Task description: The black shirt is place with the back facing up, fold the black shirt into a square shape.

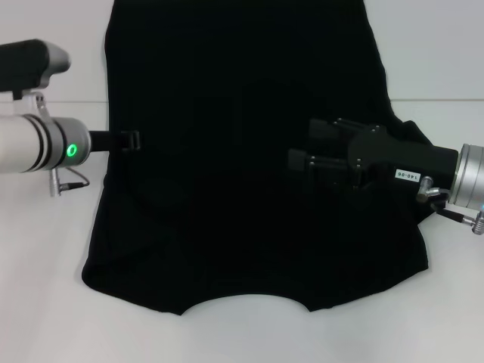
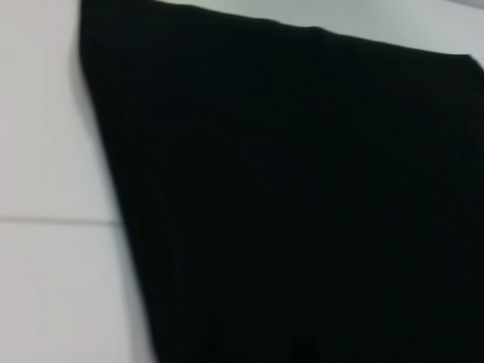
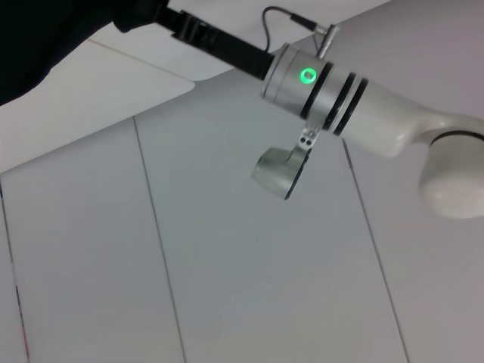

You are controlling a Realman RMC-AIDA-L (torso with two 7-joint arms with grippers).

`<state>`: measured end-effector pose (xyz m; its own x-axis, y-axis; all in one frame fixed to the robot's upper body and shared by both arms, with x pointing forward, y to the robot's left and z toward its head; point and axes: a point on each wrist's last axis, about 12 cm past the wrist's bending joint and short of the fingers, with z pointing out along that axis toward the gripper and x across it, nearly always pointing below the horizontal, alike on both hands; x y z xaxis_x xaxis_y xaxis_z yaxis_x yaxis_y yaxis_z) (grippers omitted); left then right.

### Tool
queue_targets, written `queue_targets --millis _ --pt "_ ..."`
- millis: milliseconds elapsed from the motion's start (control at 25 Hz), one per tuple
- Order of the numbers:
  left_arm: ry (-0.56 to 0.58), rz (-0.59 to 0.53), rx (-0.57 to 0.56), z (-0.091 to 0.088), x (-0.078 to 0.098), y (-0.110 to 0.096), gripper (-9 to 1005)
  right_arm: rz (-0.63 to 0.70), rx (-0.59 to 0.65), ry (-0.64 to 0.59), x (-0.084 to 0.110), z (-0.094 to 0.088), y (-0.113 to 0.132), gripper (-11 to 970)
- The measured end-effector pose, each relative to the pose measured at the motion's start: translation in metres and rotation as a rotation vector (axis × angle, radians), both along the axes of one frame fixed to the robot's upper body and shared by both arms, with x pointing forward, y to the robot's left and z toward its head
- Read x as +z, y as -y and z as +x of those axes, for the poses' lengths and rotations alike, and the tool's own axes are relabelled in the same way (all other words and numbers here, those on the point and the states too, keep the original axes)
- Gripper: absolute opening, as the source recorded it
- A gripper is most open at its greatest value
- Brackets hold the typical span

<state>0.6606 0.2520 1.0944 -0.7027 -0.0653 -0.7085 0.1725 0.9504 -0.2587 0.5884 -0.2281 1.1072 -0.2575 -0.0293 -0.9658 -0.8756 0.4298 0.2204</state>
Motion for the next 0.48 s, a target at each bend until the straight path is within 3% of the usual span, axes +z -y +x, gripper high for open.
queue_targets --millis 480 --pt "0.016 -0.03 -0.077 0.006 0.007 0.043 74 -0.002 0.0 0.004 -0.001 -0.001 0.001 877"
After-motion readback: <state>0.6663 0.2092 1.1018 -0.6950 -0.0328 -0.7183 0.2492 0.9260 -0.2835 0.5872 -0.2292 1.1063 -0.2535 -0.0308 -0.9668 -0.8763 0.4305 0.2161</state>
